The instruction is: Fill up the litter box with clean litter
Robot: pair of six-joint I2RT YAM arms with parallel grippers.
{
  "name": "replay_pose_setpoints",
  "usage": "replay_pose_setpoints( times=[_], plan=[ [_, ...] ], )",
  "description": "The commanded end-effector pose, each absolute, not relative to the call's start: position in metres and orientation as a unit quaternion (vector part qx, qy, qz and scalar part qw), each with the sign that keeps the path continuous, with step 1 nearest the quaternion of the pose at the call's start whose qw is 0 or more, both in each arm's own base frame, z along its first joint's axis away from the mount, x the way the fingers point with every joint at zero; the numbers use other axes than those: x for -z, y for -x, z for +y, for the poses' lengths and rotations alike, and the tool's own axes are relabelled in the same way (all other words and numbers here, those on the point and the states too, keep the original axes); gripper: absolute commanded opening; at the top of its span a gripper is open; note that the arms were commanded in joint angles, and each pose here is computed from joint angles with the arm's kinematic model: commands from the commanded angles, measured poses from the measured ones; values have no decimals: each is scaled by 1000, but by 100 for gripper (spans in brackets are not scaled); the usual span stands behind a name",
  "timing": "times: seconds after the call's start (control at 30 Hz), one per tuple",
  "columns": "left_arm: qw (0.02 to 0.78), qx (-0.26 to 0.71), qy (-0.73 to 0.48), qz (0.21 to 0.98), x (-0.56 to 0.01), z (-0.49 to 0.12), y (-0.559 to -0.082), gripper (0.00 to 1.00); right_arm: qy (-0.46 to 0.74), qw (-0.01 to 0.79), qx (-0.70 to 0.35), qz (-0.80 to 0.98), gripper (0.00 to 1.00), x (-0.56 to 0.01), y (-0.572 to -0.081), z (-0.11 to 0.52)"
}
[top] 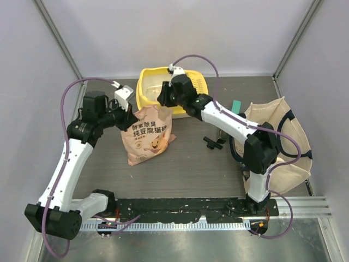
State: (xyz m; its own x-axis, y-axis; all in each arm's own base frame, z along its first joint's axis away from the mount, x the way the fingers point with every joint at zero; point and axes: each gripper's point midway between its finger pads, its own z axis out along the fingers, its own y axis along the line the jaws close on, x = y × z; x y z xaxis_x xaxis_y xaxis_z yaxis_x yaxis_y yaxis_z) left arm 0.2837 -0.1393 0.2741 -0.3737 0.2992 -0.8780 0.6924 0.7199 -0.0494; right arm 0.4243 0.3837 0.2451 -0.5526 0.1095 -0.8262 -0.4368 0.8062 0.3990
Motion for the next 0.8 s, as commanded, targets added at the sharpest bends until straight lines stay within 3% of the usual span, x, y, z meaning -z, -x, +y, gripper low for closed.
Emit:
replay_pose_setpoints(
  times=[0.0, 0.13, 0.47, 0.77],
  plan=[
    [569, 252, -263, 738, -341, -156, -303, 0, 87, 568, -274, 771, 1, -281, -413, 382],
    [578, 273, -238, 731, -349, -159, -304, 0, 111, 572, -276, 764, 1, -248, -389, 393],
    [587, 294, -200, 727, -354, -160, -302, 0, 119, 474, -259, 833, 1, -142, -362, 405],
    [582, 307, -198, 726, -347, -164, -307, 0, 67, 324, -297, 896, 1, -33, -315, 412]
  ],
)
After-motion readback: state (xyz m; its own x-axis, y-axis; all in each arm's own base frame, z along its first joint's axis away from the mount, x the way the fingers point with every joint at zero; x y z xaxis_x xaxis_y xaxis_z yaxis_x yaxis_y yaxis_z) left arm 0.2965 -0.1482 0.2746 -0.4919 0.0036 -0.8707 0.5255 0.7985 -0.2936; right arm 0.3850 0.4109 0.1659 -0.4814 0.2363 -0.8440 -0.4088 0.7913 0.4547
